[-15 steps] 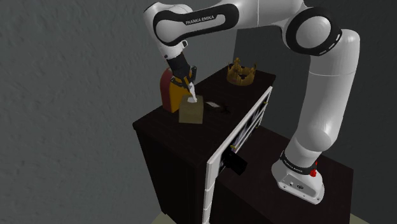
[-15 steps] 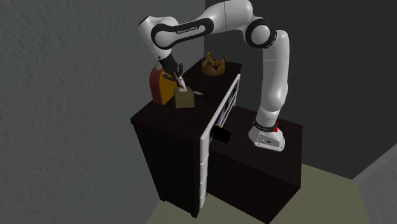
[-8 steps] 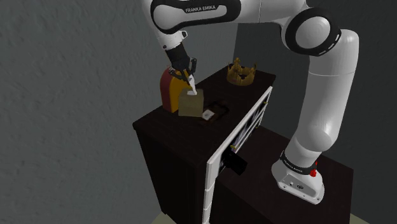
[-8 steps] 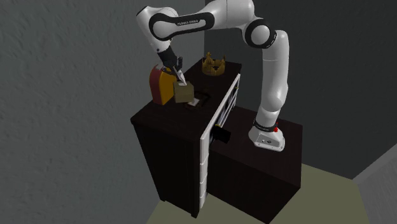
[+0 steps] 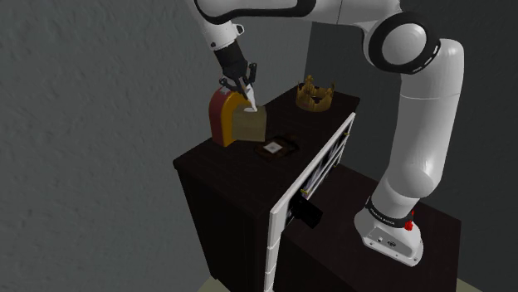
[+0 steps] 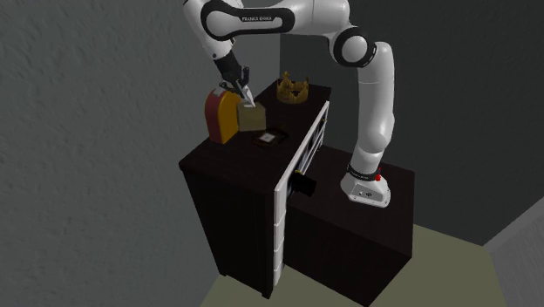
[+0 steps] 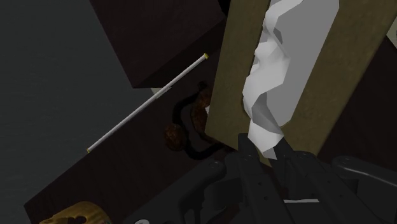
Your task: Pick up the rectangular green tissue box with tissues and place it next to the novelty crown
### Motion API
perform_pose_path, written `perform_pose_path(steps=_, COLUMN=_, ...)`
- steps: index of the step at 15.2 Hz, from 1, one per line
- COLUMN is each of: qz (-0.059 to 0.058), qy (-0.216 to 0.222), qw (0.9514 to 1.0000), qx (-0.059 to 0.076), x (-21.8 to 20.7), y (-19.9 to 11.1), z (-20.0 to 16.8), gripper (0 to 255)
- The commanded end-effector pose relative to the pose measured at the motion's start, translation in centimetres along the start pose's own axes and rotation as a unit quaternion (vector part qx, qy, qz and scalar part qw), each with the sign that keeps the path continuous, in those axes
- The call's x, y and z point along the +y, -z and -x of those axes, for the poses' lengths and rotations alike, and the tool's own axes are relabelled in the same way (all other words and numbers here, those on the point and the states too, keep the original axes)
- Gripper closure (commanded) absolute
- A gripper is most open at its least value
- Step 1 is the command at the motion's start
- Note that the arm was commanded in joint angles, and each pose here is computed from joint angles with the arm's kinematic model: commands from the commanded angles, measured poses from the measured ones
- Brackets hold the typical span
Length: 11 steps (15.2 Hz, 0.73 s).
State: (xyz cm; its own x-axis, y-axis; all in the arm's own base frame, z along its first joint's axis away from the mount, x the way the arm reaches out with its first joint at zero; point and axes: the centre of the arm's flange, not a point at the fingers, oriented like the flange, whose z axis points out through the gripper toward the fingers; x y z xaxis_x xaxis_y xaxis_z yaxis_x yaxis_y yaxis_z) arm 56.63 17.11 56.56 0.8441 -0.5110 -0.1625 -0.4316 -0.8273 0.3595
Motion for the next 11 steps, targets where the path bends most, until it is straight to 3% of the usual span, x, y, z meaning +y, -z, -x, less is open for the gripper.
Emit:
perform_pose_path(steps=1, qz=0.0, qy=0.0, qw=1.0, qx=0.0, x=0.4, y=0.9, z=0.2, gripper=255)
perform_pose_path(steps=4, qz=0.0, qy=0.0, qw=1.0, qx=0.0, x=0.8, y=2.0, z=0.4, gripper=255)
perform_pose_path(steps=11, qz=0.0, qy=0.0, qw=1.0, qx=0.0, x=8.8, y=-0.3, z=-3.7, gripper=255)
